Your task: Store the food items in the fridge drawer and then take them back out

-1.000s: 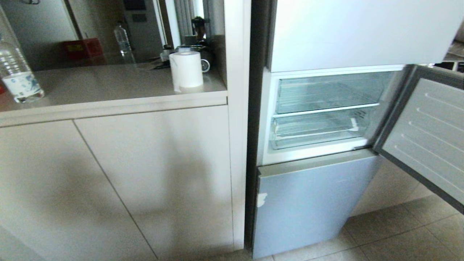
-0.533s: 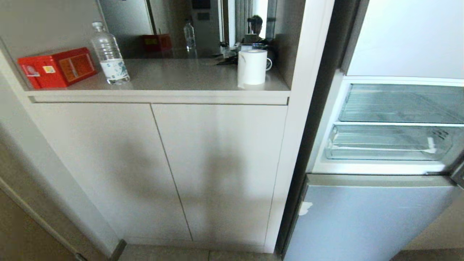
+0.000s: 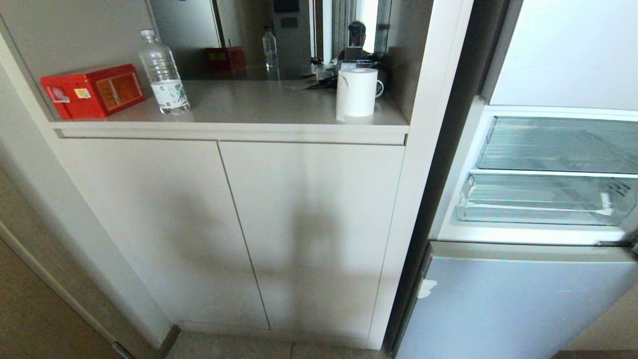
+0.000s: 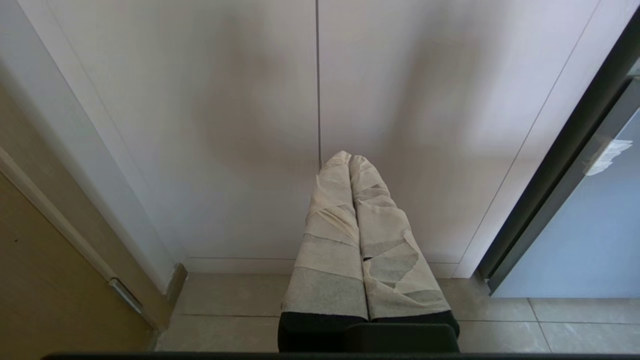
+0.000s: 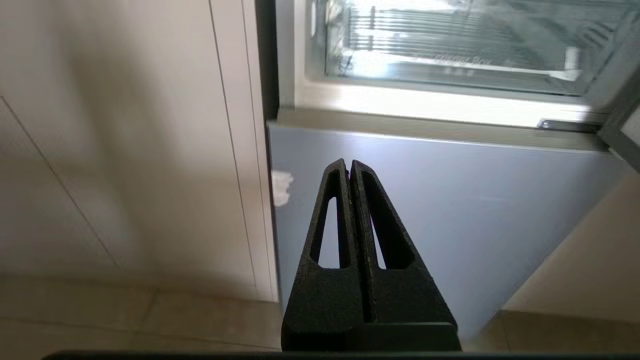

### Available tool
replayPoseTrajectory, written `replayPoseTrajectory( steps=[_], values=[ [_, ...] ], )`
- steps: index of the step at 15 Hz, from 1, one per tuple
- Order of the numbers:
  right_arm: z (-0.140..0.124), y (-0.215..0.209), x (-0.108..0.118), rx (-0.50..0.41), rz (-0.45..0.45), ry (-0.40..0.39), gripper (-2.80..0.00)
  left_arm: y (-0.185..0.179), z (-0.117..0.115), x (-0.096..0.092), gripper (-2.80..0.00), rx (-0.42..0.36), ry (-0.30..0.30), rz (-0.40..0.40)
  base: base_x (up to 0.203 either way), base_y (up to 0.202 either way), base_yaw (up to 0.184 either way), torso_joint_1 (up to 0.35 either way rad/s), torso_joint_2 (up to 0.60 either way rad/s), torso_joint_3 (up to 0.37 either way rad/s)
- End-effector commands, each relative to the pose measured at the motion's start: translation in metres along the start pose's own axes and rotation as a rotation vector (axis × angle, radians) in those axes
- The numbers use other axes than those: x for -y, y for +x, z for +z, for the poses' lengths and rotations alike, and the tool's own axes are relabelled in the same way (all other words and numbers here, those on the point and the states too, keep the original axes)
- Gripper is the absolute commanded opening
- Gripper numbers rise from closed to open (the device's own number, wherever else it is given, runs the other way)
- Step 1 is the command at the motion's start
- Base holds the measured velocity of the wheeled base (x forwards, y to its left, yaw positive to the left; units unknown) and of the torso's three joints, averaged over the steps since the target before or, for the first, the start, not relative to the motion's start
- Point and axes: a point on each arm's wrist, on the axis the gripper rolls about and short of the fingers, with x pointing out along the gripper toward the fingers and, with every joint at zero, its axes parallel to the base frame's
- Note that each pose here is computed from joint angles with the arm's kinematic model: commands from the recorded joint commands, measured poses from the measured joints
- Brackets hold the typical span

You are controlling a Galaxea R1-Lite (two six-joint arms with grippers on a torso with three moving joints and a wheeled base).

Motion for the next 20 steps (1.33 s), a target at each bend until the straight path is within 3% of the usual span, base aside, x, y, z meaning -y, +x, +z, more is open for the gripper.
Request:
replayPoseTrajectory(
  steps=[1, 2, 6, 8, 11, 14, 20],
  values=[
    [0.032, 0.009, 0.001, -0.046, 0.001, 0.030, -2.80, 0.000, 0.000, 0.000, -2.80, -0.001, 0.000, 0.000, 0.000, 0.000, 0.000, 0.000, 0.00, 0.000],
    [0.045, 0.019, 0.001, -0.097, 0.005, 0.046, 0.00, 0.000, 0.000, 0.000, -2.80, -0.001, 0.000, 0.001, 0.000, 0.000, 0.000, 0.000, 0.00, 0.000],
    [0.091, 0.096, 0.001, -0.275, 0.033, 0.120, 0.00, 0.000, 0.000, 0.000, -2.80, -0.001, 0.000, 0.002, 0.000, 0.000, 0.000, 0.000, 0.00, 0.000],
    [0.100, 0.149, 0.000, -0.333, 0.048, 0.142, 0.00, 0.000, 0.000, 0.000, -2.80, -0.001, 0.000, 0.000, 0.000, 0.000, 0.000, 0.000, 0.00, 0.000],
    [0.091, 0.223, -0.002, -0.389, 0.067, 0.158, 0.00, 0.000, 0.000, 0.000, -2.80, -0.001, 0.000, 0.000, 0.000, 0.000, 0.000, 0.000, 0.00, 0.000],
    [0.076, 0.282, -0.004, -0.381, 0.072, 0.163, 0.00, 0.000, 0.000, 0.000, -2.80, -0.001, 0.000, 0.000, 0.000, 0.000, 0.000, 0.000, 0.00, 0.000],
    [0.048, 0.335, 0.004, -0.338, 0.015, 0.152, 0.00, 0.000, 0.000, 0.000, -2.80, -0.001, 0.000, 0.001, 0.000, 0.000, 0.000, 0.000, 0.00, 0.000]
  ],
)
